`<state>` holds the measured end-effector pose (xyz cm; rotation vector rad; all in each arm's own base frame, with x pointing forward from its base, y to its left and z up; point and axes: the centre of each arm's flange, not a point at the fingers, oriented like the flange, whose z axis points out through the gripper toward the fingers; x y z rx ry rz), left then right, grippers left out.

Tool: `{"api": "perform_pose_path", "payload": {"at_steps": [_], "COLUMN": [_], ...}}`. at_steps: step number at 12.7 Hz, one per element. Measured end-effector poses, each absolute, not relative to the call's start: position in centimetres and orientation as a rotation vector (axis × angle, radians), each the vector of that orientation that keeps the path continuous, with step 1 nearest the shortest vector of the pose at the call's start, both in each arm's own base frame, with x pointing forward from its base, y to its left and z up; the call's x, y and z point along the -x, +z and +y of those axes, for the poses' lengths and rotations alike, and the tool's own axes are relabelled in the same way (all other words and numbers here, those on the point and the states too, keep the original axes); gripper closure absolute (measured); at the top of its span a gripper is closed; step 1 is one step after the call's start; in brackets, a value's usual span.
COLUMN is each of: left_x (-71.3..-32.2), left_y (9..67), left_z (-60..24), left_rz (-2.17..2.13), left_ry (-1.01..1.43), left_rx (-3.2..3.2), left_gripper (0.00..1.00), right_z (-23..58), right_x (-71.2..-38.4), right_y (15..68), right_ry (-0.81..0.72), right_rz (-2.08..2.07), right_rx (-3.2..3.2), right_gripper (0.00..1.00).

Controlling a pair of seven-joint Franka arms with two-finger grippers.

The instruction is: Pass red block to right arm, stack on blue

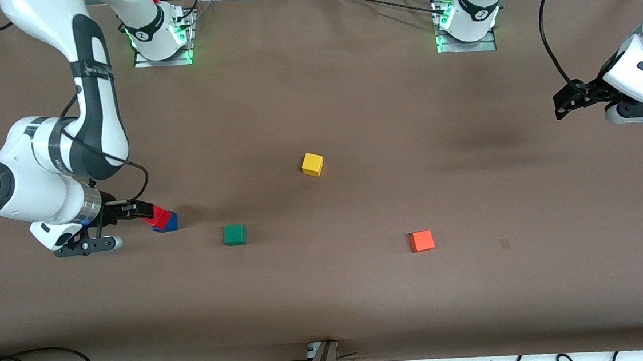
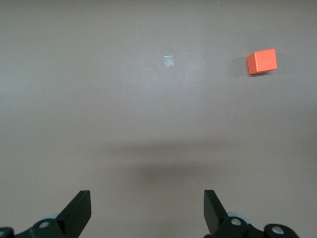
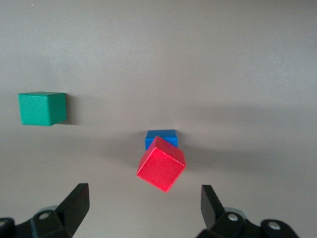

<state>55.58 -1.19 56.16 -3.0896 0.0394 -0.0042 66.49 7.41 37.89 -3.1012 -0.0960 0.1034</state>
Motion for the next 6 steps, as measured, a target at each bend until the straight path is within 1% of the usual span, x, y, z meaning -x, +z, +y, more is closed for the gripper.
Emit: {"api": "perform_pose_path", "payload": {"at_steps": [2,6], "left_x": [-55.6,-55.6], "left_y": [56.2,56.3], "left_z": [-1.2,-1.2], "left_rz": [0.039,0.040], "left_ry": [-0.005,-0.008], "left_rx": [3.090,3.090], "left_gripper": [0.00,0.00], "right_z": [7.0,3.2], "right_x": [-65.2,-60.8], "right_y": [41.8,50.4], "right_ry": [0.141,0.241], "right_rz": [-0.091,-0.074], "right_rx": [3.096,3.093], "right_gripper": [0.00,0.00]}}
